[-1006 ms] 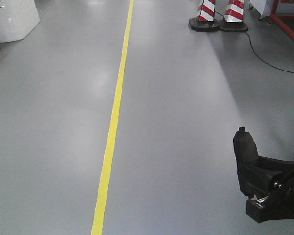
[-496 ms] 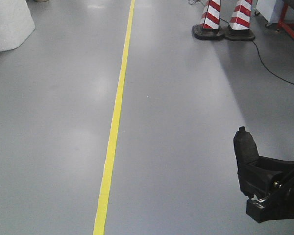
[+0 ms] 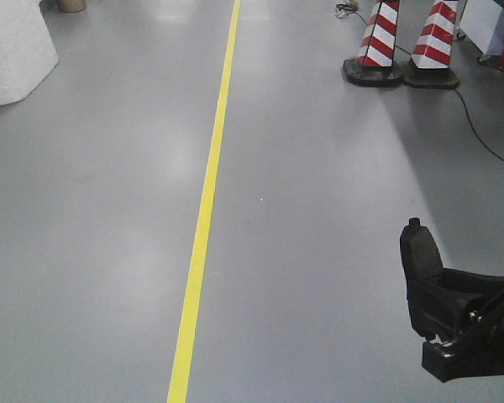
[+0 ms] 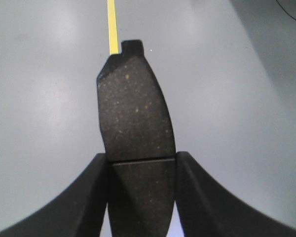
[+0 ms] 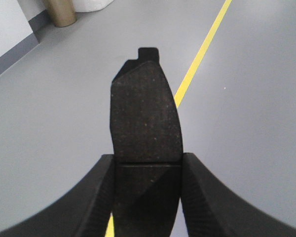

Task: Move and align brake pads A on conveyor
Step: 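Drive along the yellow floor line toward the conveyor belt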

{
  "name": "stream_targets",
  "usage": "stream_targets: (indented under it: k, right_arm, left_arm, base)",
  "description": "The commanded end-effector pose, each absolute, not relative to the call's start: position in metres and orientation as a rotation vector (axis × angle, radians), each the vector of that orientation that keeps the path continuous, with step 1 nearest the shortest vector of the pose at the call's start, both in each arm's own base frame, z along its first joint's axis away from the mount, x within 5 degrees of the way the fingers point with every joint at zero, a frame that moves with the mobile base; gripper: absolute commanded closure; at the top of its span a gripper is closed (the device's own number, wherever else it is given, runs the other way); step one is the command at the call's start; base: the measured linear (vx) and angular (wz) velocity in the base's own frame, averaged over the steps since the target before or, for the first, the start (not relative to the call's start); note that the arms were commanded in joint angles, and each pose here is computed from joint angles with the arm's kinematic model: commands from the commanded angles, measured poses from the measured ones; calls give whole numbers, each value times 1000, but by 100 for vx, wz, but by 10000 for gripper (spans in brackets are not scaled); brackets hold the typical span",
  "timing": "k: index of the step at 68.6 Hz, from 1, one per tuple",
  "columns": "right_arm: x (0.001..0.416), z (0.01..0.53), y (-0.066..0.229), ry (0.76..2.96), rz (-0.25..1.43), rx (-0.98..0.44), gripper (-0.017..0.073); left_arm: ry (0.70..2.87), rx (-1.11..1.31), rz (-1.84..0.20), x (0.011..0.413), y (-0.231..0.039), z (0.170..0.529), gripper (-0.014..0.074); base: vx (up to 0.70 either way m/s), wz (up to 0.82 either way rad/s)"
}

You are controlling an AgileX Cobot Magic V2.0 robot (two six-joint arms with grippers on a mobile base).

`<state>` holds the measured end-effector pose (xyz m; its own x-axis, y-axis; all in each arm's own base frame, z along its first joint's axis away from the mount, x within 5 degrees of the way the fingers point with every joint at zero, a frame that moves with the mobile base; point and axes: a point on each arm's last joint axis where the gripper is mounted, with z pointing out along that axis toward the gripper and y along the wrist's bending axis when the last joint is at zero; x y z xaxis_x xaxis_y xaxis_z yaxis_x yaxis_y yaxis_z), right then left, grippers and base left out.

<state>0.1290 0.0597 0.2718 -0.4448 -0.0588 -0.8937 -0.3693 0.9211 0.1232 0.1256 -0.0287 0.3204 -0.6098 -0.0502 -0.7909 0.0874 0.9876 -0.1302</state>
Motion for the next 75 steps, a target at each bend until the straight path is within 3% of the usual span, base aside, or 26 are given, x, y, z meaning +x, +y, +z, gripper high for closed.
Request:
stream_targets:
  k: [1, 75]
  right_arm:
    - [133, 291, 60, 1885, 377, -291, 531]
    - [133, 291, 60, 1885, 377, -291, 531]
  left_arm:
    - [2110, 40, -221, 129, -31, 336, 501]
    - [2111, 40, -221, 129, -31, 335, 501]
  base:
    - [53, 1]
    - [54, -1]
